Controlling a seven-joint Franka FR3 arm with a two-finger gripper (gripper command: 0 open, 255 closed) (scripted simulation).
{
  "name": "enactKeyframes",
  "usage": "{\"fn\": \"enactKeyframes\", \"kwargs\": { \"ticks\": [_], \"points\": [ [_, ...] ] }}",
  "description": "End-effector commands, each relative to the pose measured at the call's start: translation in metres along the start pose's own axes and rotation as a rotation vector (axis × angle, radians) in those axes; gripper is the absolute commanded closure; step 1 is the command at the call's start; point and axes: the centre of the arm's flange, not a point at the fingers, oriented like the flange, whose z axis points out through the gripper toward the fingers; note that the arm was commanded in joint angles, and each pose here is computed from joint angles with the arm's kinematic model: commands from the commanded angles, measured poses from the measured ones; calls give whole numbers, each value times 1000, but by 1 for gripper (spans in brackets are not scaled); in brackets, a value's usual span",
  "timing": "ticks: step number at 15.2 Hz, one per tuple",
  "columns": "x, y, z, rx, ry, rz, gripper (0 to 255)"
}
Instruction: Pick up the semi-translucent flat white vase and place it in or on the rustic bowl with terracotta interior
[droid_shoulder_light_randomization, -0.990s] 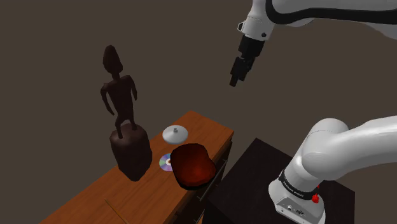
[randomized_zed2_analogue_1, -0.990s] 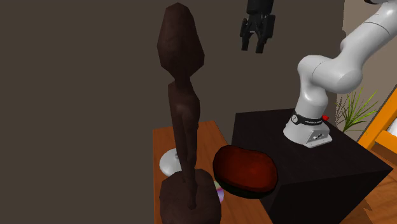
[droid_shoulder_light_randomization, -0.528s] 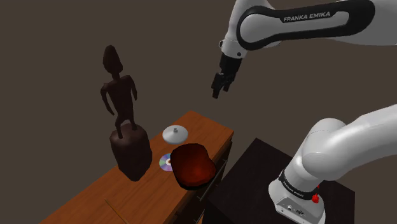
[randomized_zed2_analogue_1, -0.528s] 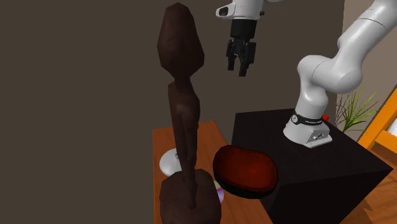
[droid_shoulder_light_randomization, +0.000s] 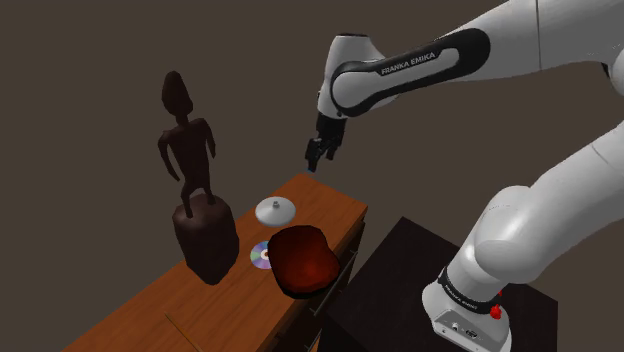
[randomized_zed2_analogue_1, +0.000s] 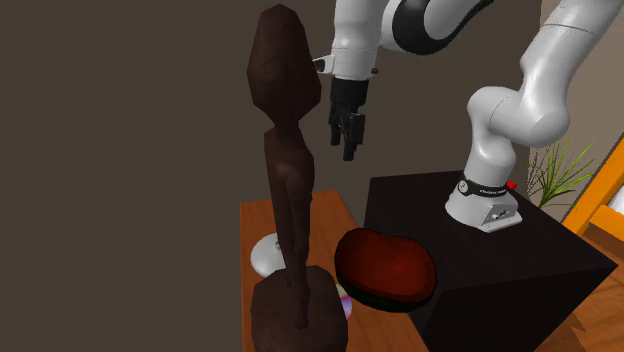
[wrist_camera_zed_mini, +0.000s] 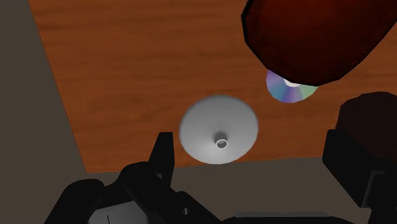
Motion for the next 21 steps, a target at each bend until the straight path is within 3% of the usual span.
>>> {"fn": "enactKeyframes", "kwargs": {
  "ticks": [1, 18, 21],
  "points": [
    [12, -5, 22, -6, 0, 3, 0],
    [136, -17, 210, -57, -9, 30, 0],
    [136, -16, 226, -57, -9, 30, 0]
  ]
}}
